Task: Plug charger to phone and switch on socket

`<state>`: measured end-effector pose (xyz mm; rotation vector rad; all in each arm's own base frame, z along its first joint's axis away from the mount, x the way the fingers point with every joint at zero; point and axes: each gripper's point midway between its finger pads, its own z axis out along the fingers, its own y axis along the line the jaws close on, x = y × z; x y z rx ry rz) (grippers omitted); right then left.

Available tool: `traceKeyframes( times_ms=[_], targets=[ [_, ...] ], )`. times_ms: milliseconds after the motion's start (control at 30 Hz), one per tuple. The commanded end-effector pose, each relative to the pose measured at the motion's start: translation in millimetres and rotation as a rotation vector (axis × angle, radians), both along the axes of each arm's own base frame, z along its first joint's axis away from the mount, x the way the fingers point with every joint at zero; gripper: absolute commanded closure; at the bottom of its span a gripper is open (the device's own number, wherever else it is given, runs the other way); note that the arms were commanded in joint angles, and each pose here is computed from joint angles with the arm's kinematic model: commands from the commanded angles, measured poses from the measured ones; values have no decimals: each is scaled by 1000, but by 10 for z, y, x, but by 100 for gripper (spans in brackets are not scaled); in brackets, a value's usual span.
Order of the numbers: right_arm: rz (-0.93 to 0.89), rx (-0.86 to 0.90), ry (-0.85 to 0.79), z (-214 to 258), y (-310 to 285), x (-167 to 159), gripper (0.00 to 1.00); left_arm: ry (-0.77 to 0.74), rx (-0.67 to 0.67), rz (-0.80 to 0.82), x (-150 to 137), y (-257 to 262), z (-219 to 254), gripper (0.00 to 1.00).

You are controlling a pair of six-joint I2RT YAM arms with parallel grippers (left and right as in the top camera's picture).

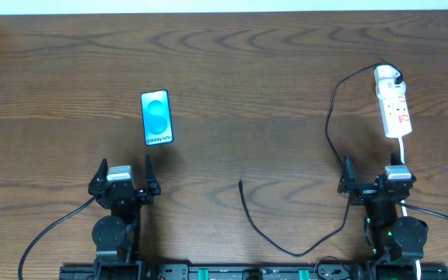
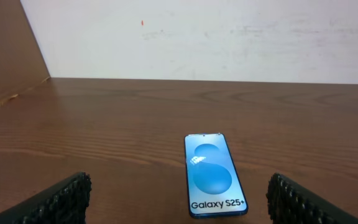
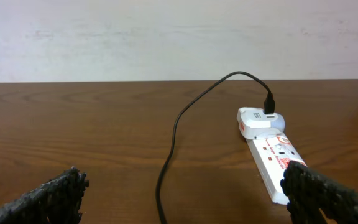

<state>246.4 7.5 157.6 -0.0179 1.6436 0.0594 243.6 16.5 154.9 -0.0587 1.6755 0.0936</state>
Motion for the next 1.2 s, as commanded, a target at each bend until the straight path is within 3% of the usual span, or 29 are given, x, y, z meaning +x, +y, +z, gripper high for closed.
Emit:
traceKeyframes(
  times_ms=[0,767,1167],
  targets=[
    [0,5,1,-6,6,-3,1,50,9,6,-6,16,-179,10],
    [0,5,1,-6,6,-3,1,-8,-59,-33,-8,-62,324,10],
    [0,5,1,-6,6,-3,1,100,-64,-47,327,-92,858,10]
  ],
)
